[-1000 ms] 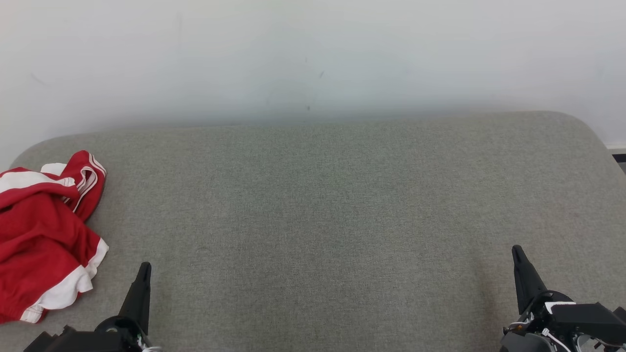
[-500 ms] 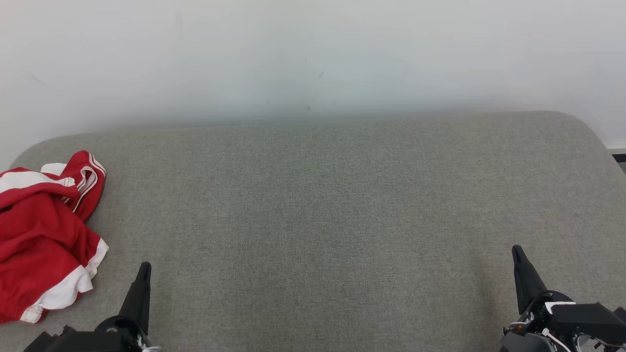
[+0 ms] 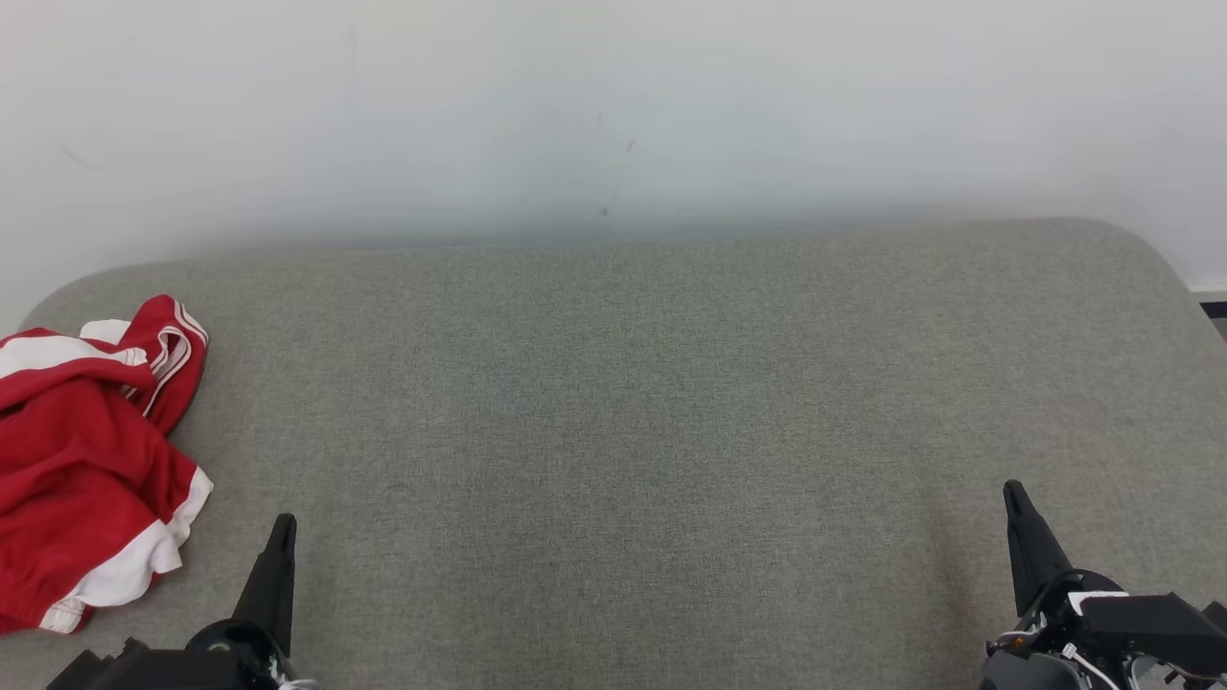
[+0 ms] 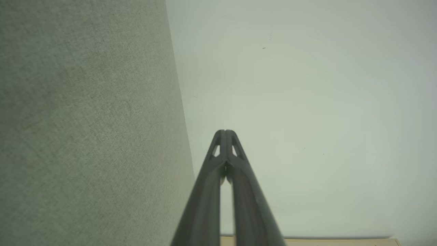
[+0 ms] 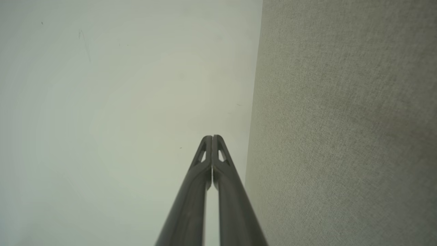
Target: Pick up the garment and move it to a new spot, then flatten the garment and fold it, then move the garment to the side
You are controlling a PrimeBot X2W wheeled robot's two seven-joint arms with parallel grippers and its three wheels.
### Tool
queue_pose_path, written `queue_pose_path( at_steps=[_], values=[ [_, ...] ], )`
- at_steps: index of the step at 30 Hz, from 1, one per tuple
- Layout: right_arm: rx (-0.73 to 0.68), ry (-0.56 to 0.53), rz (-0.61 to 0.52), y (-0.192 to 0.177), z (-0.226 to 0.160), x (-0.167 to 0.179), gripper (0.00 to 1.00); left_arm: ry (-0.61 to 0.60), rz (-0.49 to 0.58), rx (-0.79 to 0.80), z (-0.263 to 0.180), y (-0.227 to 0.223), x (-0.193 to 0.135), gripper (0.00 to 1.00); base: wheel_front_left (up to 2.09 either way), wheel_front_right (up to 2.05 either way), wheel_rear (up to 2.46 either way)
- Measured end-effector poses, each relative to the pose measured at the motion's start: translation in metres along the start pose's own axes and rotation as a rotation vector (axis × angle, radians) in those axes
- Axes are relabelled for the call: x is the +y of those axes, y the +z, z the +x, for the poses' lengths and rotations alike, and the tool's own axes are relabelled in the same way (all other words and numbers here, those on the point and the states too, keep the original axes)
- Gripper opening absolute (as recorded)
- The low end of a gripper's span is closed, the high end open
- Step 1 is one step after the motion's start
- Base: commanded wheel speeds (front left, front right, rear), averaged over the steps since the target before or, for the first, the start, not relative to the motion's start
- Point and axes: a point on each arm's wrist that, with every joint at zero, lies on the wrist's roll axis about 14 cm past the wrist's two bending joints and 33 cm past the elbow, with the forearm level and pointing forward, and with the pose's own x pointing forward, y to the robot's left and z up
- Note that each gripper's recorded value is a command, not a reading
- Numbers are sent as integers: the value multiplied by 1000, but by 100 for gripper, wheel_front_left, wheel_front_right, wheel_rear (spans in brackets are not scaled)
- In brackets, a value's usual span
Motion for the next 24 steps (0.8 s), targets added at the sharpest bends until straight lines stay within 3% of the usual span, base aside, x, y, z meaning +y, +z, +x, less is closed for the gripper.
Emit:
queue_pose_path(
  at_steps=[14,15,16,17,24],
  values=[
    [0,0,0,0,0,0,0,0,0,0,0,0,0,0,0,0,0],
    [0,0,0,0,0,0,100,0,0,0,0,0,0,100,0,0,0],
    [0,-7,1,0,-1,-2,0,7,-2,0,-1,0,2,0,0,0,0],
    [-1,-21,3,0,-3,-7,100,22,-4,1,-3,-1,7,100,0,0,0],
    [-11,-73,5,-1,-12,-25,100,78,-9,-3,-11,-5,26,100,0,0,0]
  ],
)
